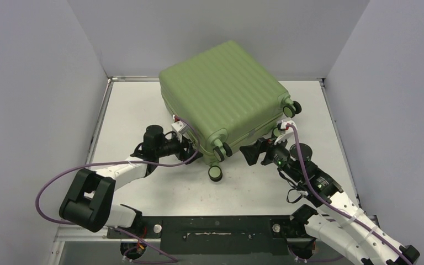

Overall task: Pack the luggage
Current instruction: Zip the luggage at the center of the board.

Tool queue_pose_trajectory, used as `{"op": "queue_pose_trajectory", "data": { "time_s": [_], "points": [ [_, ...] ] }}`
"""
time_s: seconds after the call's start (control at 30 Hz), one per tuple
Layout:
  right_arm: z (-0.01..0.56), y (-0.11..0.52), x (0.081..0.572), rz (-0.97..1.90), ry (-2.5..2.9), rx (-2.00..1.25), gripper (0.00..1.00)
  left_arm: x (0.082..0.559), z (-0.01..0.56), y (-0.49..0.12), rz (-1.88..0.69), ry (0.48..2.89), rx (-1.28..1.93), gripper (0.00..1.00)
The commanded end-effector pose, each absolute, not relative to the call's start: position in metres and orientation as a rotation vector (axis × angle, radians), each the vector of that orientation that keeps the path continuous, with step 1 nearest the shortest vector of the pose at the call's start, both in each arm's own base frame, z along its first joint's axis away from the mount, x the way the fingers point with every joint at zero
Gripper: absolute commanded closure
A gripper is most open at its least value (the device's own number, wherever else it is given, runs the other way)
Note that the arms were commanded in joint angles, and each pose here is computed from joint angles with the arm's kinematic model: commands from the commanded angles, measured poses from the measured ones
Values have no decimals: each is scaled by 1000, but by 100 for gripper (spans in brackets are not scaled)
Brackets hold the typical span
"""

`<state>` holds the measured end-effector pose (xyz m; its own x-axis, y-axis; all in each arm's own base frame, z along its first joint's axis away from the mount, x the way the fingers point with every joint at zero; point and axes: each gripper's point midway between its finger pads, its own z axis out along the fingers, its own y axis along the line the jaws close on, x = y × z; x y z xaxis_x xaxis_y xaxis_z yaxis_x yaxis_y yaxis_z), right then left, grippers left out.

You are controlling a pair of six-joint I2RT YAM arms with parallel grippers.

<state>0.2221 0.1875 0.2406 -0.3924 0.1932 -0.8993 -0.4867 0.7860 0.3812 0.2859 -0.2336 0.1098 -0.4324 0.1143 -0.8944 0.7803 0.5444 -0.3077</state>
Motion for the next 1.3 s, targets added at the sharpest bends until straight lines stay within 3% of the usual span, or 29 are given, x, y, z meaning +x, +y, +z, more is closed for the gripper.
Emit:
{"op": "queue_pose_trajectory", "data": {
  "time_s": [0.0,0.13,0.33,0.7,1.27],
  "points": [
    [248,185,224,729,1797,-216,7,317,156,-245,-919,1679,719,31],
    [248,185,224,730,1797,-215,7,324,156,-247,-918,1667,709,45],
    [245,185,224,731,1804,-212,7,328,164,-245,-891,1634,693,75],
    [246,190,224,756,1801,-219,7,326,148,-227,-772,1707,725,100],
    [250,207,223,844,1795,-253,7,283,111,-232,-581,1814,929,100]
  ]
}}
